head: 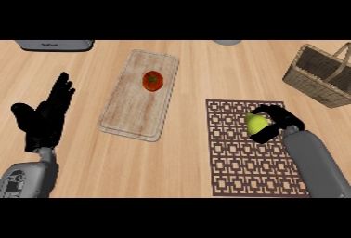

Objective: Pick the pear from the placemat and place it in the basket

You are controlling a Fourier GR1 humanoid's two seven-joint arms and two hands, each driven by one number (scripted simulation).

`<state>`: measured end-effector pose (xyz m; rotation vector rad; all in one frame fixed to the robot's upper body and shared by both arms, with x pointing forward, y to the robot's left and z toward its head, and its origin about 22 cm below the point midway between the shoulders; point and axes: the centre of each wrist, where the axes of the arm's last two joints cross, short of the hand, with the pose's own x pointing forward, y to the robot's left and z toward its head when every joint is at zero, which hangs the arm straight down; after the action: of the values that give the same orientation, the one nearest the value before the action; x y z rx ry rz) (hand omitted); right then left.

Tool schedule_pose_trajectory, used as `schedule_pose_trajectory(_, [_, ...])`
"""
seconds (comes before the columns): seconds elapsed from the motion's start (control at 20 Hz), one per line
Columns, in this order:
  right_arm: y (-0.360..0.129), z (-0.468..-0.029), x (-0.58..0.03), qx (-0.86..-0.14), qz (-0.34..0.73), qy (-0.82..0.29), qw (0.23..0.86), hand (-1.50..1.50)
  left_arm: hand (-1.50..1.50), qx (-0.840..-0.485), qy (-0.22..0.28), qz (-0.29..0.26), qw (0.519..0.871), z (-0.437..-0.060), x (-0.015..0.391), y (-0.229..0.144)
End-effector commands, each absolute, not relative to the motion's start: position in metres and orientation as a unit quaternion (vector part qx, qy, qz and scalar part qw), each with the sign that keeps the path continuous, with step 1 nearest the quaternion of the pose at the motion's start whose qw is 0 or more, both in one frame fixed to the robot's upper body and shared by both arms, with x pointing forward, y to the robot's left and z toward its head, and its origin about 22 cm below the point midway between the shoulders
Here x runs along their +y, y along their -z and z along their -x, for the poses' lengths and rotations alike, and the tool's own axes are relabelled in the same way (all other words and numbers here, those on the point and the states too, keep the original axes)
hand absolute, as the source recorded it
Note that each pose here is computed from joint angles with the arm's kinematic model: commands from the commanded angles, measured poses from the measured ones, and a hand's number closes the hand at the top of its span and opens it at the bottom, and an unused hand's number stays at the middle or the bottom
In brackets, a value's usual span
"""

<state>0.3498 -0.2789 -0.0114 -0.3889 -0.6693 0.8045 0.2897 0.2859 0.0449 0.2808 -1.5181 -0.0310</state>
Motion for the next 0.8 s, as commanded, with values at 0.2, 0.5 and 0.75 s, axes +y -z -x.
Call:
schedule_pose_trajectory(0.2, [0.046,-0.329,-0.256,-0.318,0.117,-0.385,0.859,1.5,0.0,-0.682,0.016,-0.136,0.718,-0.289,0.29,-0.04])
schedule_pose_trajectory(0.5, [0.042,-0.332,-0.253,-0.327,0.112,-0.375,0.86,1.5,0.0,-0.685,0.013,-0.133,0.717,-0.291,0.301,-0.047])
schedule_pose_trajectory(0.75, [0.033,-0.325,-0.189,-0.479,0.168,-0.334,0.794,1.5,0.0,-0.685,0.012,-0.123,0.718,-0.286,0.297,-0.046])
